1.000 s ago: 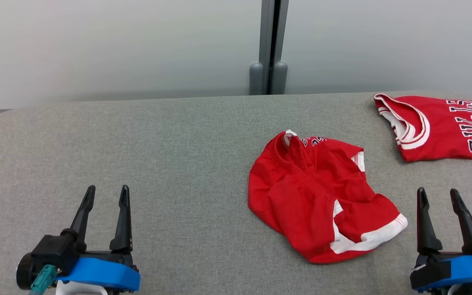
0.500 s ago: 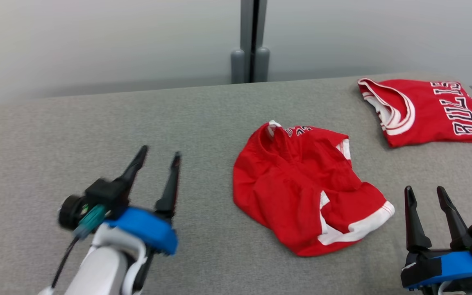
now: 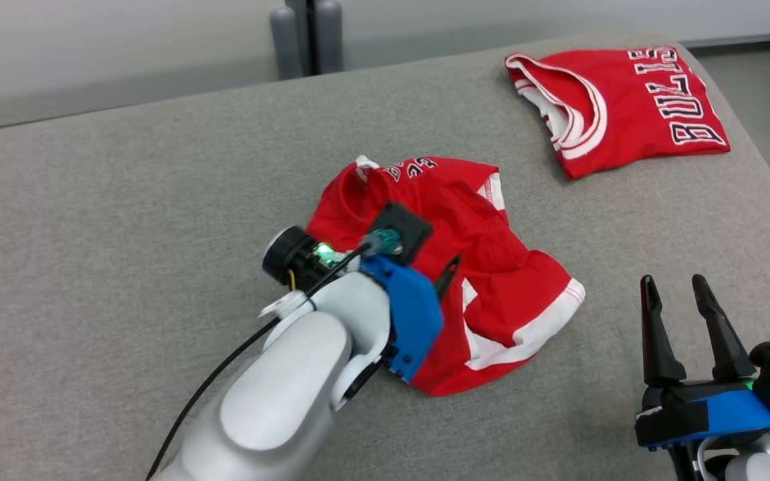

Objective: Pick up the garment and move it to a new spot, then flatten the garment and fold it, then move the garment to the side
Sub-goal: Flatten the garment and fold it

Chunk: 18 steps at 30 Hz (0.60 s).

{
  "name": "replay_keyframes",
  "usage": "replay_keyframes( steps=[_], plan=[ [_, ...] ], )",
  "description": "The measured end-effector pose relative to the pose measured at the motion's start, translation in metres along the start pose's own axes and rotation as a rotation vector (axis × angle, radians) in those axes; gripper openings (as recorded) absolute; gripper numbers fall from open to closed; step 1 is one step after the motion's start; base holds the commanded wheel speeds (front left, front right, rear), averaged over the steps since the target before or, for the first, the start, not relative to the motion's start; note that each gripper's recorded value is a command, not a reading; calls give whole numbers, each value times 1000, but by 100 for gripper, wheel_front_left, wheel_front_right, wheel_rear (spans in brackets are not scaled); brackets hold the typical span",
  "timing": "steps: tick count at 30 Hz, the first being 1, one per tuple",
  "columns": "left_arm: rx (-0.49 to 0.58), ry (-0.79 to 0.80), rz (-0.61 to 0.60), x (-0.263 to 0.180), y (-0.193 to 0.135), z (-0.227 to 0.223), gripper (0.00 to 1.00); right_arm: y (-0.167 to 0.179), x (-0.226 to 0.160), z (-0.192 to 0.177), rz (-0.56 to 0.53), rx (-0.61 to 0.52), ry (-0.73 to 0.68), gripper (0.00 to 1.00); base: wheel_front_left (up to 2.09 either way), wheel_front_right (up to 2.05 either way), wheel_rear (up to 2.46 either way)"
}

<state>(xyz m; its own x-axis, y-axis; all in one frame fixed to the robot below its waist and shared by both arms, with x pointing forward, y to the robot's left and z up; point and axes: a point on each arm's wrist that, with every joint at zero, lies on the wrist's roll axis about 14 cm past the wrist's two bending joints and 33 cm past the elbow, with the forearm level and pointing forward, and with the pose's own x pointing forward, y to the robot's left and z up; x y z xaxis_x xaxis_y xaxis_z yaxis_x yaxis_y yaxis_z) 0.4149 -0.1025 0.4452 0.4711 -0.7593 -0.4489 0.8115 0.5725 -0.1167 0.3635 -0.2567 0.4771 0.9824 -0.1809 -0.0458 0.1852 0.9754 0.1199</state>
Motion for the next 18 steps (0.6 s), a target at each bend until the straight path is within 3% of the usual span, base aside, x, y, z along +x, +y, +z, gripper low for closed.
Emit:
replay_keyframes(
  steps=[13,18],
  plan=[
    [186,330,-152,21,-41,-29,100,-10,-1,-7,-33,13,8,100,0,0,0],
    [268,488,-122,16,-39,-55,100,-9,-3,-8,-32,18,6,100,0,0,0]
  ],
)
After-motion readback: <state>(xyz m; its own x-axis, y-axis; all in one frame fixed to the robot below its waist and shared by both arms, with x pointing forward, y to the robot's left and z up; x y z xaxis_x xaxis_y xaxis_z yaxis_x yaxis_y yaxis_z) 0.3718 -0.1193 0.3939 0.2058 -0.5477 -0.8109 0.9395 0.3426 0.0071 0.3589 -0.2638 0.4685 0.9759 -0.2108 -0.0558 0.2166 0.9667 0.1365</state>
